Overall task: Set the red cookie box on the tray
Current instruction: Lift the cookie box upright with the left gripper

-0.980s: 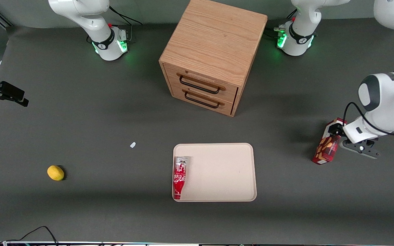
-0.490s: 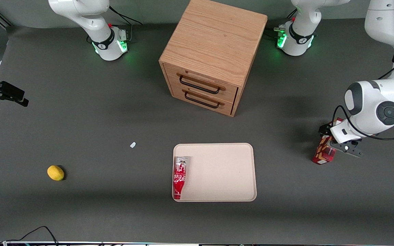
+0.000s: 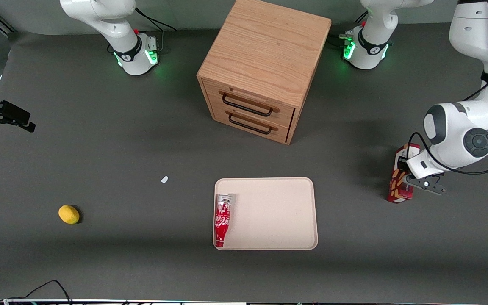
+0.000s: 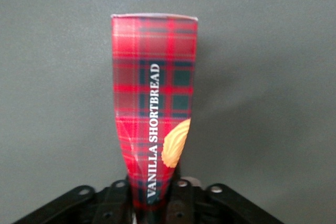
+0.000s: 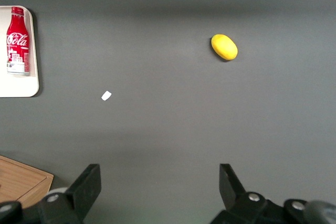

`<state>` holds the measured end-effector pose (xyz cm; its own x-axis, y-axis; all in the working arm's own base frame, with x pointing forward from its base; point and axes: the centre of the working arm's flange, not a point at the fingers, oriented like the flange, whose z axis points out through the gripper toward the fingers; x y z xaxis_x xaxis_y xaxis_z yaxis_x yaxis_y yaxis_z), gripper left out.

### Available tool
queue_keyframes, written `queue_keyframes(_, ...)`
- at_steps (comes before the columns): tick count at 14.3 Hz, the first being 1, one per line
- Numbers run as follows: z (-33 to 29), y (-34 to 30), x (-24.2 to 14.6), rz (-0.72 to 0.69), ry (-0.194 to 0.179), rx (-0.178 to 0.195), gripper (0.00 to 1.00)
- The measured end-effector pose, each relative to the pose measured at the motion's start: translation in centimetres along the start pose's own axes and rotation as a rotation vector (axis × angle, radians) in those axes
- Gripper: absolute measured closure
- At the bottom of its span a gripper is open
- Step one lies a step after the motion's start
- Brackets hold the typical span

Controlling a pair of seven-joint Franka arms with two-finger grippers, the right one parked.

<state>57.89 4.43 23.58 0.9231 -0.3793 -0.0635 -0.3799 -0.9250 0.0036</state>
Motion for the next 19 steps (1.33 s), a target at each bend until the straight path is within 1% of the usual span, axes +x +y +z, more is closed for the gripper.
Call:
queue_keyframes(1, 0.0, 0.1, 0.1, 0.002, 0.001, 0.0, 0.83)
queue_keyframes(4, -0.5, 0.1, 0.4, 0.003, 0.011, 0.004, 0.83)
queue_keyframes(5, -1.1, -0.1, 0.6, 0.001, 0.019, 0.006, 0.85)
queue_keyframes(6, -2.1, -0.2, 0.9, -0.005, 0.02, 0.0, 0.87)
queue_keyframes(7, -3.6, -0.3, 1.3, -0.017, 0.014, -0.019, 0.87)
queue_keyframes(9, -7.9, -0.5, 2.3, -0.038, -0.002, -0.068, 0.87)
queue_keyframes(11, -13.3, -0.2, 3.3, -0.068, -0.017, -0.099, 0.87)
queue_keyframes(13, -18.4, 1.5, 4.7, -0.111, -0.028, -0.111, 0.87)
queue_keyframes(14, -20.7, 2.8, 5.6, -0.133, -0.027, -0.114, 0.87)
queue_keyframes(17, -26.4, 7.2, 7.8, -0.209, -0.016, -0.113, 0.87)
queue_keyframes(19, -28.0, 10.1, 9.7, -0.252, -0.005, -0.11, 0.87)
